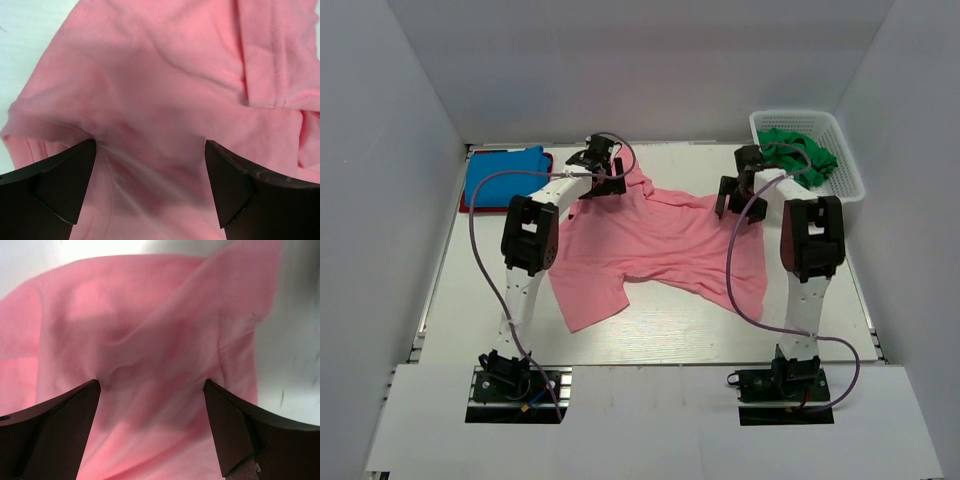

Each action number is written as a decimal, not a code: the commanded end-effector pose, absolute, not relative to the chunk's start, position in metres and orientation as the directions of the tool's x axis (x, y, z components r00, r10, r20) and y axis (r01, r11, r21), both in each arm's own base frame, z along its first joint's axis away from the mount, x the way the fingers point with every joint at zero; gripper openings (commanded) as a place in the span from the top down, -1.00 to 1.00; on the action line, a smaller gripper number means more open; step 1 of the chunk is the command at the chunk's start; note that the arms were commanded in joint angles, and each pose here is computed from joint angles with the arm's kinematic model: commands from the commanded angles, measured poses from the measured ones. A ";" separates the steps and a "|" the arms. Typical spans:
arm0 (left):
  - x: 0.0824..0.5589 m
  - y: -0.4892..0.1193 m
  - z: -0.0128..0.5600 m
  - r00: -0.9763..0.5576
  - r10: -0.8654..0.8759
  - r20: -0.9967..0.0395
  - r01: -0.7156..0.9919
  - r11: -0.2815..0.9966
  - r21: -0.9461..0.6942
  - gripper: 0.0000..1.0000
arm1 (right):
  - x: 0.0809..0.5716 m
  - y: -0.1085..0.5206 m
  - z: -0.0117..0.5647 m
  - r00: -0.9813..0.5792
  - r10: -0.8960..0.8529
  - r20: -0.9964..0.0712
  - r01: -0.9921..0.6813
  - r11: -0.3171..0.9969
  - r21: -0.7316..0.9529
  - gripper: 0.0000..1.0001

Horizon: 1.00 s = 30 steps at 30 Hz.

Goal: Fold and stack the t-shirts
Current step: Flatten out the tshirt

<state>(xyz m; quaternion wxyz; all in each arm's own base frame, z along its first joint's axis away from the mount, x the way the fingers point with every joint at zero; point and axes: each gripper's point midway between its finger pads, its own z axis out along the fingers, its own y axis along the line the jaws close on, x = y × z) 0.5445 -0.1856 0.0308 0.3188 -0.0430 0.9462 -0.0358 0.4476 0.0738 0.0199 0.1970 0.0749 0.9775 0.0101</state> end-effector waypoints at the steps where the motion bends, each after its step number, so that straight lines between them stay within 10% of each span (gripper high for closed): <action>1: 0.551 -0.156 0.018 -0.808 -0.159 -0.567 -0.166 0.985 -0.039 -1.00 | 0.493 0.074 0.017 -0.896 0.144 -0.421 0.144 0.989 0.031 -0.80; 8: 0.568 -0.121 0.016 -0.770 -0.312 -0.557 -0.320 0.943 -0.086 -1.00 | 0.566 0.081 0.026 -0.830 0.119 -0.546 0.117 0.992 0.037 -0.80; 16: 0.599 -0.160 0.089 -0.696 -0.203 -0.689 -0.066 0.973 -0.220 -1.00 | 0.615 0.121 0.104 -0.669 0.010 -0.743 -0.116 0.986 0.118 -0.80; 26: 0.544 -0.167 0.200 -0.658 -0.153 -0.737 0.054 0.967 -0.249 -1.00 | 0.511 0.171 0.211 -0.548 -0.187 -0.815 -0.404 0.913 0.062 -0.80; 30: 0.456 -0.148 0.180 -0.732 -0.179 -0.657 -0.023 0.971 -0.239 -1.00 | 0.427 0.143 0.153 -0.687 -0.240 -0.686 -0.333 0.943 0.002 -0.80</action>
